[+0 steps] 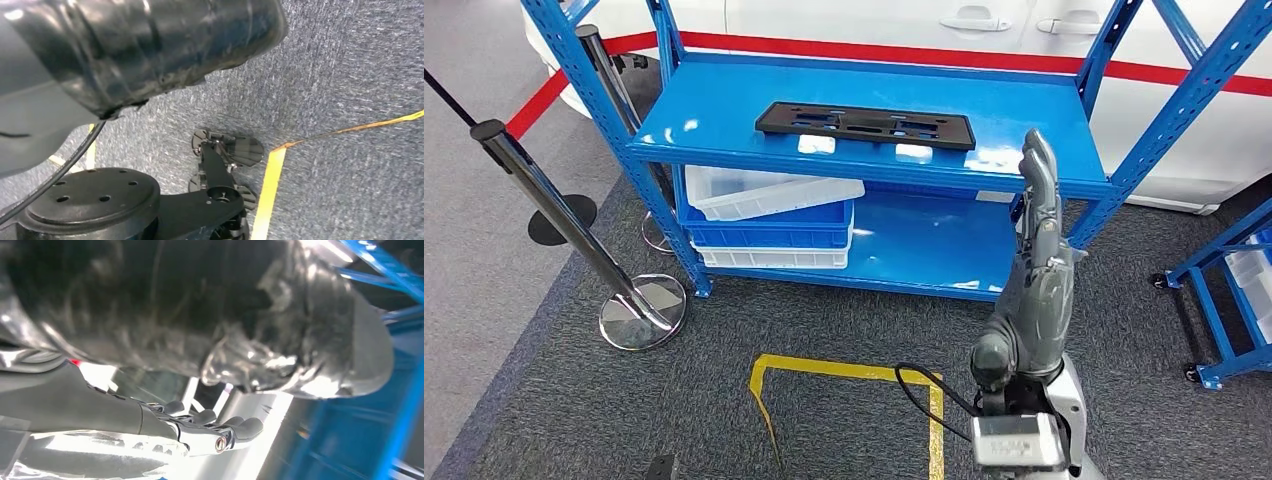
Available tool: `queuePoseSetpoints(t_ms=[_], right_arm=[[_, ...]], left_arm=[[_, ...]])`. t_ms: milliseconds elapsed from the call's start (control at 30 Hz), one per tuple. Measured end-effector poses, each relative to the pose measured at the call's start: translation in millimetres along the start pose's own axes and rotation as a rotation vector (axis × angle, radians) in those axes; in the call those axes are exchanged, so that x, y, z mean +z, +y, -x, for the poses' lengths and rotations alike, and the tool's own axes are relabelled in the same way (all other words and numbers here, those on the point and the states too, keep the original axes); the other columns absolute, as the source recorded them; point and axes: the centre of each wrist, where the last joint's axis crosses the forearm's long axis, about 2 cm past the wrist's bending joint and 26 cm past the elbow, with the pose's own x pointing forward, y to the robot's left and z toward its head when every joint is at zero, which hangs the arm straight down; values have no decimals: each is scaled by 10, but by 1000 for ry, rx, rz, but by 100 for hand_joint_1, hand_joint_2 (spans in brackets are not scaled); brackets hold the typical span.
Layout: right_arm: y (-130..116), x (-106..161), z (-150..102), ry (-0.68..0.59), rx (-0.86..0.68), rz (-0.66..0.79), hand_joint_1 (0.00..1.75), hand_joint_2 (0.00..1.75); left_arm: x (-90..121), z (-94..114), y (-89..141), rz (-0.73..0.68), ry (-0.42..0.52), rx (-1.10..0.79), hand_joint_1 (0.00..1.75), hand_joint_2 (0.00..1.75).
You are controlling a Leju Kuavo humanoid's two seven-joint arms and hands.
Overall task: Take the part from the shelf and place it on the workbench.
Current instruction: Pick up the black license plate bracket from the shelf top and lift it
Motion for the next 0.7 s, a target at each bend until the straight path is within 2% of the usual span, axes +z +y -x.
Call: queuePoseSetpoints(t_ms=[233,467,700], right_arm=[[35,-4,-186,-61,-23,14,0,0],[57,11,-202,-46,-65,6,0,0],[58,9,-193,-9,-130,2,0,0]], left_arm=[[-1,-1,6,-24,-17,16,0,0],[-1,-5,21,-93,-90,-9,0,0],[-4,-24,22,-114,-102,-23,0,0]])
